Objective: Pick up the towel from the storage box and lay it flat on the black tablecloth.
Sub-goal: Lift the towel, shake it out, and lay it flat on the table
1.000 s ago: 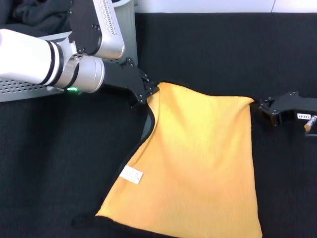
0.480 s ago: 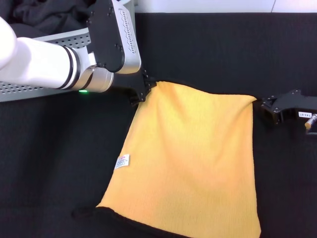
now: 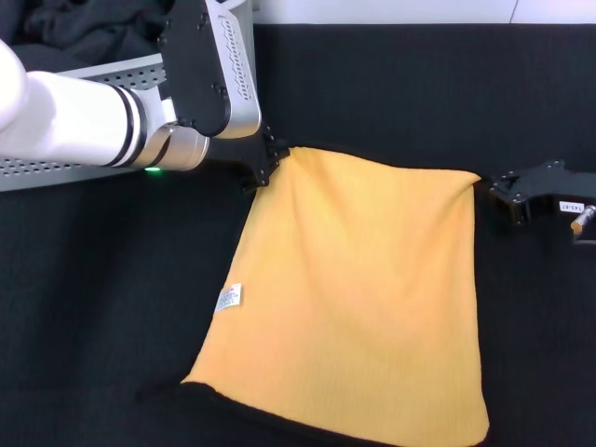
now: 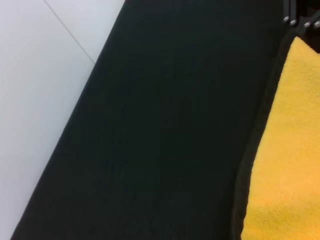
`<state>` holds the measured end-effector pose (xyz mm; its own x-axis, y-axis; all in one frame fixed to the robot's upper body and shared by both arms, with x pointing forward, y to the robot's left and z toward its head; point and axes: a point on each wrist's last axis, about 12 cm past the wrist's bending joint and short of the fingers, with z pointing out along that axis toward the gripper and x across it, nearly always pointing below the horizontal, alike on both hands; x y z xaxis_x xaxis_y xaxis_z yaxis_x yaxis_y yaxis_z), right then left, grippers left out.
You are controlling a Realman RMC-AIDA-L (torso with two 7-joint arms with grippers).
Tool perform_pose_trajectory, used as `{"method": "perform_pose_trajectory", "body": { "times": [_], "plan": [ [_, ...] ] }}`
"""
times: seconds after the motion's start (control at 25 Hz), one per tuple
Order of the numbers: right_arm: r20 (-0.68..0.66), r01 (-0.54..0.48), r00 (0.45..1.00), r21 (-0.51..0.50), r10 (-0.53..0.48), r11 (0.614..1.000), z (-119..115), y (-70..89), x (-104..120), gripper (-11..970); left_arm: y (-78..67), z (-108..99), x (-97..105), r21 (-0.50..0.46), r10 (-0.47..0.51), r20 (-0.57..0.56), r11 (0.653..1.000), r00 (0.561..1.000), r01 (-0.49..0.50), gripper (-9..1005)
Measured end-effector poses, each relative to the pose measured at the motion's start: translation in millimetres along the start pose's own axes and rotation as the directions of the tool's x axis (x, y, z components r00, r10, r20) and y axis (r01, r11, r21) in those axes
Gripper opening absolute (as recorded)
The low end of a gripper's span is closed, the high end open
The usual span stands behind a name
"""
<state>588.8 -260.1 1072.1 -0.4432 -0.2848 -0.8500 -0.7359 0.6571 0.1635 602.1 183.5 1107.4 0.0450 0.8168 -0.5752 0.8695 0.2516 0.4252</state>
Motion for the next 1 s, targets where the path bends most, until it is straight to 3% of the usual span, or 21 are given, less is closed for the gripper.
{"method": "perform_pose_trajectory", "body": {
  "times": [0.52, 0.68, 1.0],
  "plan": [
    [-0.019, -0.01, 1.0, -0.003, 0.01, 1.0, 6, 0.3, -6, 63, -4.3, 4, 13, -0.038, -0.014, -0.025, 0.999, 1.0, 0.013, 32],
    [-0.018, -0.009, 1.0, -0.001, 0.009, 1.0, 6, 0.4, -6, 64, -4.8, 4, 15, -0.042, -0.038, -0.028, 0.998, 0.999, 0.037, 118],
    [-0.01, -0.014, 1.0, 0.013, 0.014, 1.0, 1, -2.4, -5, 389, -9.7, -3, 22, -0.058, -0.068, -0.026, 0.996, 0.997, 0.066, 409]
  ]
}}
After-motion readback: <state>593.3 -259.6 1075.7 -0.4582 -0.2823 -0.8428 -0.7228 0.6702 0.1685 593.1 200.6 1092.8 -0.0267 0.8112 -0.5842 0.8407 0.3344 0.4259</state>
